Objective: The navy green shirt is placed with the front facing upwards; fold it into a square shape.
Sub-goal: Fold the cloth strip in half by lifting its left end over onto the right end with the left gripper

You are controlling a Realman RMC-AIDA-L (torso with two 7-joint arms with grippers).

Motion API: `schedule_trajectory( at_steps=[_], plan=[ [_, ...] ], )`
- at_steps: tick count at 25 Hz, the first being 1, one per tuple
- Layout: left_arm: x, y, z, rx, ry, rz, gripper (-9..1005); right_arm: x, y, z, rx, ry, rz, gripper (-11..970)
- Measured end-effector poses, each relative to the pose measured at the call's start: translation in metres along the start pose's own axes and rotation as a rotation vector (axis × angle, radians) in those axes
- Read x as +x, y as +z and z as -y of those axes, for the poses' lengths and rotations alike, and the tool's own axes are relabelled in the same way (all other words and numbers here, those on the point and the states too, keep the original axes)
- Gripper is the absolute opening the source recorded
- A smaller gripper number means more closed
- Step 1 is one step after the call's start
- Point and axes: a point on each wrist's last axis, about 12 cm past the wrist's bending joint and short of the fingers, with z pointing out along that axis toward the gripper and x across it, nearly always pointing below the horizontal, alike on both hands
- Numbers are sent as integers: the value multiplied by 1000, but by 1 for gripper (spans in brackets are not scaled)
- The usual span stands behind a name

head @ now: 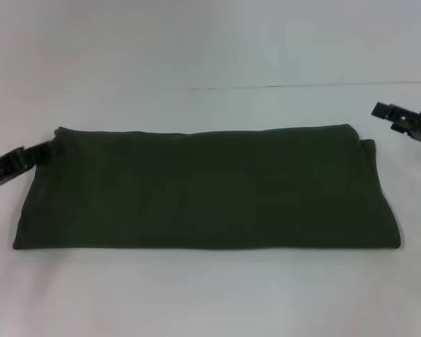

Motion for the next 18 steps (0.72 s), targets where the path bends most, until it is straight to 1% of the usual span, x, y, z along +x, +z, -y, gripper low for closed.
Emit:
schedule_trajectory(
  at_steps=[4,8,11,18],
  plan=[
    [-16,-23,-6,-89,16,-129,567,3,-9,-1,-44,-23,-63,827],
    [-24,-35,-9,-163,9,-219,568,6,-17,0,-62,-26,-84,828],
    [-24,-36,-11,-206,13,-270,568,9,-19,2,-58,-25,-87,828],
    [-21,-29,-13,-237,38,-308,568,11,-19,2,-58,-29,-94,826]
  ],
)
